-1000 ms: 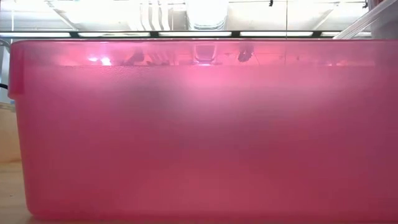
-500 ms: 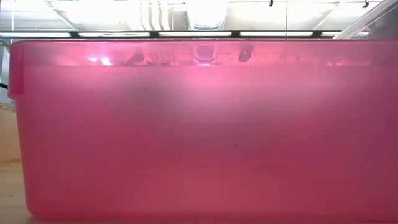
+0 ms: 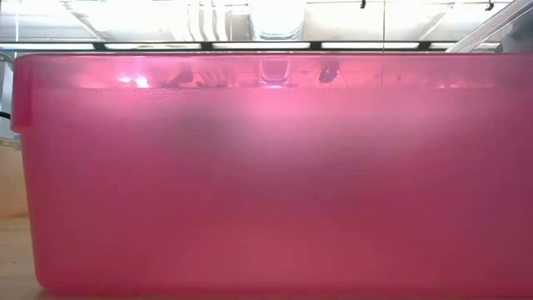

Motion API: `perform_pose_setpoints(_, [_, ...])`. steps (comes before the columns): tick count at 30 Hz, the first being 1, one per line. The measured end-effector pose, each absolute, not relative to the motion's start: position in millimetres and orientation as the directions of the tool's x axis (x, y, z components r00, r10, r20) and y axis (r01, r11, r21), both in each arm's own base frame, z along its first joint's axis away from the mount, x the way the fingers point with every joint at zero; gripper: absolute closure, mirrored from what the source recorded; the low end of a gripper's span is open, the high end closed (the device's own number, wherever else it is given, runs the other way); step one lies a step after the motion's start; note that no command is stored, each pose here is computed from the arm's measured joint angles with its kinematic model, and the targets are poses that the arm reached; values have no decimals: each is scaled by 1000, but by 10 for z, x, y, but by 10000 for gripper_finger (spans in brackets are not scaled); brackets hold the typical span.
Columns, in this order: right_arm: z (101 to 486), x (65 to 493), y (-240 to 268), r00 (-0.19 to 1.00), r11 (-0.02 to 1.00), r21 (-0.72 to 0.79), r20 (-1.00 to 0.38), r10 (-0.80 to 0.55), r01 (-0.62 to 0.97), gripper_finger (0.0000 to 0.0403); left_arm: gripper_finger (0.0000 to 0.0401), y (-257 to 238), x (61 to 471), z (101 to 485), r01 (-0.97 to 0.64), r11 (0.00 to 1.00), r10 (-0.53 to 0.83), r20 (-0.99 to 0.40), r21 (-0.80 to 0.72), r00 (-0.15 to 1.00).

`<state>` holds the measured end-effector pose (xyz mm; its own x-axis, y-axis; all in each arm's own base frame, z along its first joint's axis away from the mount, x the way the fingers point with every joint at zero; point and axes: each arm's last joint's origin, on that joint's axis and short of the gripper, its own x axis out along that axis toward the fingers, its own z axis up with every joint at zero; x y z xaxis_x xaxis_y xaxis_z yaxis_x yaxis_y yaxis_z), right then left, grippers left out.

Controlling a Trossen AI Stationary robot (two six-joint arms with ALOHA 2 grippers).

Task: Pick & Place Paint Supplies
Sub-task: Put the pink paint bottle into the transparent bin

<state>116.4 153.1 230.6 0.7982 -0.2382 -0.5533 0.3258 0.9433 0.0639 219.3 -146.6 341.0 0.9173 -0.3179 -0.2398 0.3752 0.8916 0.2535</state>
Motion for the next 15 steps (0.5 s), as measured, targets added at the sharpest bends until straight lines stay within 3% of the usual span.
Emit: perform_pose_setpoints(15, [2369,1089,1416,777,922,123,-585,-231,367,287,40,-1469,2191,3407,376,894,-319,-242,244,916])
